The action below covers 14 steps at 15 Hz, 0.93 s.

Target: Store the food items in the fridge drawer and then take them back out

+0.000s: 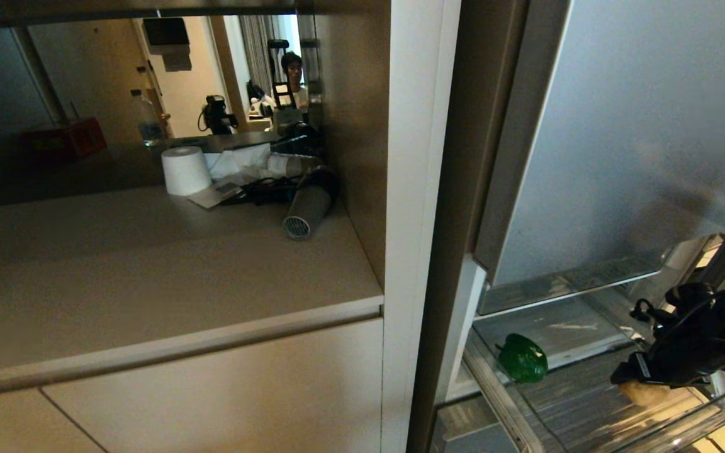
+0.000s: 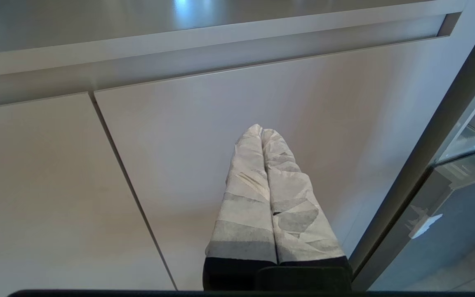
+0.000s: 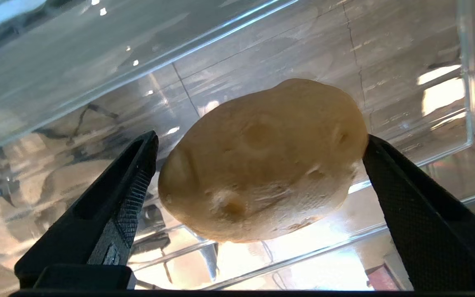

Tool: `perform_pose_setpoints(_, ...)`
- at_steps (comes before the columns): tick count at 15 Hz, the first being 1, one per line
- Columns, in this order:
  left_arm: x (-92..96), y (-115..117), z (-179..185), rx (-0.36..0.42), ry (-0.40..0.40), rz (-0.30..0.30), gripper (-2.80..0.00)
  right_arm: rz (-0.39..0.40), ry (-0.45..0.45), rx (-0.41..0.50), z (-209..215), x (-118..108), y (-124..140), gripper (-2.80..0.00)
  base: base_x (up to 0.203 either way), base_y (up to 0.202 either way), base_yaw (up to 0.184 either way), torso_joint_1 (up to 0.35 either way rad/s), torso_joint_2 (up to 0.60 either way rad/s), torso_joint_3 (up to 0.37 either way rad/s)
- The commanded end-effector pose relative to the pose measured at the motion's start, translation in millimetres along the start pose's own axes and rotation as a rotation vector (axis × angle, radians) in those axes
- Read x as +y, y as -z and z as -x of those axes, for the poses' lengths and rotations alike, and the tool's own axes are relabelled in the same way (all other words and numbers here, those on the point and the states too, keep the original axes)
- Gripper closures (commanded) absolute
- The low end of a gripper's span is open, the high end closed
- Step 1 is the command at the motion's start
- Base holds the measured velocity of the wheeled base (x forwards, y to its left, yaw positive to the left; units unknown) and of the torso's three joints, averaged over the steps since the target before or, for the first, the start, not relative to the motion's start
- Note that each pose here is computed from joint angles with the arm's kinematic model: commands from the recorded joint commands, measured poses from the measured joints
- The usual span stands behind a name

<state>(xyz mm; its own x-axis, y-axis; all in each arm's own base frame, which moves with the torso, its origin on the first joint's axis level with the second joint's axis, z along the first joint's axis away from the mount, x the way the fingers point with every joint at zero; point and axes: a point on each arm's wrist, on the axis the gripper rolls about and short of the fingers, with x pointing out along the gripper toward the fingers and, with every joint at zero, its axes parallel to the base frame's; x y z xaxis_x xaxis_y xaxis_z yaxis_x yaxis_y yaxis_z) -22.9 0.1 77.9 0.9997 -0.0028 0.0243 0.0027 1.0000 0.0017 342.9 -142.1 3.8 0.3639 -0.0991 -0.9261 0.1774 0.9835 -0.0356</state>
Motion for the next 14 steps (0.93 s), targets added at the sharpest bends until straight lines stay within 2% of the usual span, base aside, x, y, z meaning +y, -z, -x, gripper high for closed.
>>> perform_pose_setpoints(1,0.0,2,-1,0.009,0.002,0.0,0.0,0.007,-0.004,0.006,1,1,1,-2.8,0.0,0.0,0.0,0.0,0.0,0.0)
perform_pose_setpoints(12,0.0,3,-1,0.01,0.002,0.0,0.0,0.005,-0.005,0.027,-12,0,2,-2.8,0.0,0.0,0.0,0.0,0.0,0.0)
perform_pose_setpoints(13,0.0,3,-1,0.011,0.0,0.0,0.0,0.005,-0.004,0.023,-12,0,1,0.0,0.0,0.0,0.0,0.0,0.0,0.0)
perform_pose_setpoints(14,0.0,3,-1,0.01,0.0,0.0,0.0,0.005,-0.004,0.024,-12,0,1,0.0,0.0,0.0,0.0,0.0,0.0,0.0)
